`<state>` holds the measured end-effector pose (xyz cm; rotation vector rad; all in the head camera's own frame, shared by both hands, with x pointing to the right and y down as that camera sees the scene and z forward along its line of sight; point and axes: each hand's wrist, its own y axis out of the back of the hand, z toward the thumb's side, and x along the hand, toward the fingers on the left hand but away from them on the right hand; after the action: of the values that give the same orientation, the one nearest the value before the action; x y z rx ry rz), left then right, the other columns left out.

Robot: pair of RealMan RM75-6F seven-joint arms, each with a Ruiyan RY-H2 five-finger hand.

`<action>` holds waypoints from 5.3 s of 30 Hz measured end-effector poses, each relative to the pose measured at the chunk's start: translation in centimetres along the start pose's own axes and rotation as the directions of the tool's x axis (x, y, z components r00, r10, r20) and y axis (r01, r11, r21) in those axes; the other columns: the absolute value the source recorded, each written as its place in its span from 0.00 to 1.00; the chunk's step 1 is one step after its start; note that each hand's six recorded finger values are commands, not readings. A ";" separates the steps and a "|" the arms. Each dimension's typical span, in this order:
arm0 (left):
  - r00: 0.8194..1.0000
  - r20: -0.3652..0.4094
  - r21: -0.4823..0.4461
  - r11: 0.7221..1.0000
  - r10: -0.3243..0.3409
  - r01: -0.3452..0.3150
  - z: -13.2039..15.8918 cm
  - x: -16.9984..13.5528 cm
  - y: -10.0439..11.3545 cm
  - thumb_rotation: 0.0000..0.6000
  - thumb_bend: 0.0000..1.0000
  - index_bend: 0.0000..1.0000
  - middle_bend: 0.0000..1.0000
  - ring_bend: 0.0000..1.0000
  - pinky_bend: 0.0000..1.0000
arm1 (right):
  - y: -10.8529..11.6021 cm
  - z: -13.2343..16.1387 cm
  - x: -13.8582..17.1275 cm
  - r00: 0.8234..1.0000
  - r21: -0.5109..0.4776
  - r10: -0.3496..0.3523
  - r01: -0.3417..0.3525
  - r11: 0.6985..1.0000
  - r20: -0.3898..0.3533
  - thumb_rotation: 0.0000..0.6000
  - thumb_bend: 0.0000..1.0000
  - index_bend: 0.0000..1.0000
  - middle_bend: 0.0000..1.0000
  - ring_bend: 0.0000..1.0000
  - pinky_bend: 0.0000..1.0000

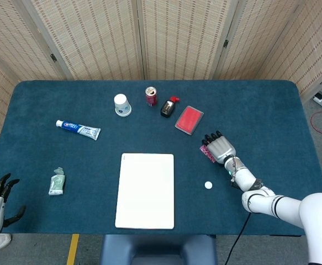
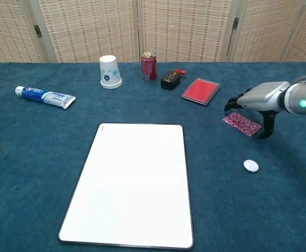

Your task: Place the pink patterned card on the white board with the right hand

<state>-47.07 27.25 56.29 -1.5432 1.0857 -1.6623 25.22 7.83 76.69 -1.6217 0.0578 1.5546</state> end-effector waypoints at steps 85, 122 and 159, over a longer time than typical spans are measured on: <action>1.000 0.004 -0.006 1.000 -0.020 0.020 -0.4 -0.4 -0.3 1.00 0.34 0.22 0.12 0.17 0.00 | 4.0 3.8 3.1 0.970 -0.064 -0.235 0.231 0.971 -0.065 1.00 0.25 0.49 0.18 0.04 0.00; 1.000 -0.005 -0.013 1.000 -0.009 0.009 -1.1 -1.0 0.2 1.00 0.34 0.22 0.12 0.17 0.00 | 9.2 15.8 4.9 0.901 -0.047 -0.306 0.307 0.951 -0.309 1.00 0.25 0.03 0.11 0.02 0.00; 1.000 0.018 -0.023 1.000 -0.004 0.005 -0.2 -1.3 0.3 1.00 0.34 0.22 0.12 0.17 0.00 | -4.1 6.3 10.5 0.959 -0.147 -0.230 0.207 0.967 -0.168 1.00 0.25 0.36 0.16 0.05 0.00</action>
<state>-47.18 28.24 55.41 -1.5734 1.0958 -1.6411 24.91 19.44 71.13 -1.8044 -0.1220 1.2589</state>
